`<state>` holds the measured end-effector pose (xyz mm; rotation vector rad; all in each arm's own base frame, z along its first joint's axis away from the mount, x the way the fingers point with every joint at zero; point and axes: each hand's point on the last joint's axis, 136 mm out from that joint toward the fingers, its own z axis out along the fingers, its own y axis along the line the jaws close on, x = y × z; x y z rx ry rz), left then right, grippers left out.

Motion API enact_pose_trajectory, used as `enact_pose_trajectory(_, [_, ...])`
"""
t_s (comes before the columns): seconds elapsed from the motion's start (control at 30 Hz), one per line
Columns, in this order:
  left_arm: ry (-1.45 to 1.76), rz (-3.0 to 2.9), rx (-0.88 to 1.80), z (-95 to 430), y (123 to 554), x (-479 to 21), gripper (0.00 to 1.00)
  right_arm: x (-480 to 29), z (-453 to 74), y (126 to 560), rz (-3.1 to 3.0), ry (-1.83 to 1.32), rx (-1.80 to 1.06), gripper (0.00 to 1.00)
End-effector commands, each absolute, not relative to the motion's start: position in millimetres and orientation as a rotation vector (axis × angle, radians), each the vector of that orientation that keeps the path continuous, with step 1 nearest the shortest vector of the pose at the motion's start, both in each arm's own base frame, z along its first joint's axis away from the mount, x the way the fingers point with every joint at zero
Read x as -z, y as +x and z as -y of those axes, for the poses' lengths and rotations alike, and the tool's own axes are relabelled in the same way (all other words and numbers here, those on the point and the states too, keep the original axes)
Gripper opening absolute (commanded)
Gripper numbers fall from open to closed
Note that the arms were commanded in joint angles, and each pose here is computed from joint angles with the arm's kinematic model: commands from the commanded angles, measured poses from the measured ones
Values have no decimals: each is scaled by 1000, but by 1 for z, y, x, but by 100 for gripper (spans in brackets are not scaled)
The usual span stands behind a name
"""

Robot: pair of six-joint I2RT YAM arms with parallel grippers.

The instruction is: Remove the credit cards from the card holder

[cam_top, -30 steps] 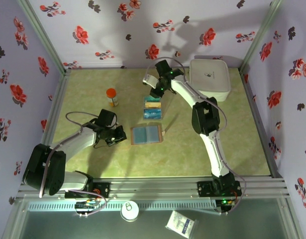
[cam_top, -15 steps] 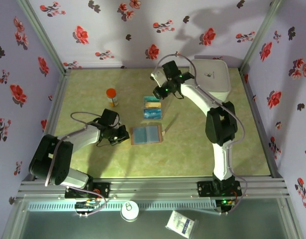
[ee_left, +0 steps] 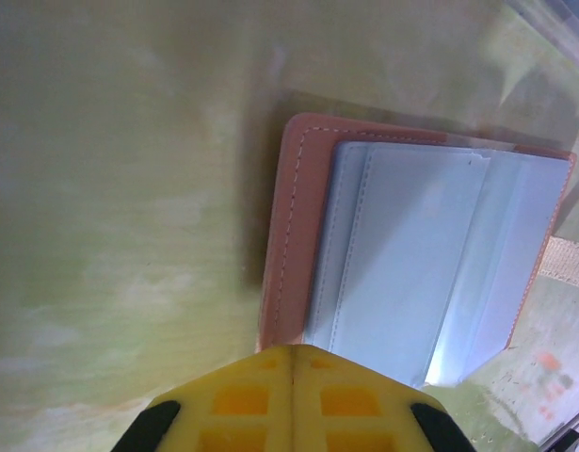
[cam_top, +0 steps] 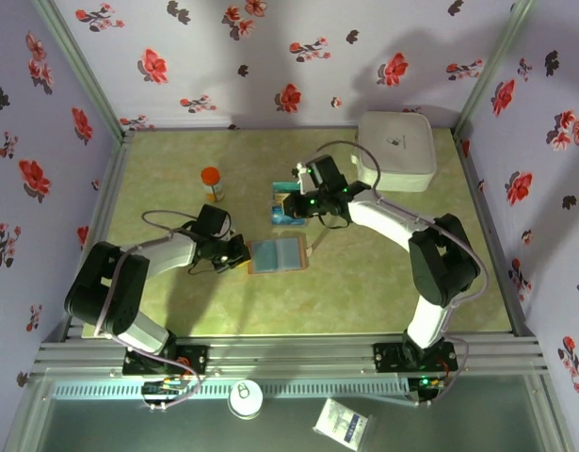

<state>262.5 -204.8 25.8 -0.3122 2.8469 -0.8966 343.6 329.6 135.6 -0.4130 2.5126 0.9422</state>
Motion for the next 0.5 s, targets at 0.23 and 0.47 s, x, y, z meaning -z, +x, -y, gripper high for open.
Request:
enact_pose_trajectory(0.23, [-280, -2888, 852, 208, 268, -21, 0, -118, -336, 317, -2650, -177, -926, 10])
enact_pose_trajectory(0.47, [-277, -2880, 846, 206, 268, -26, 0, -84, -356, 294, -2761, -64, -1014, 12])
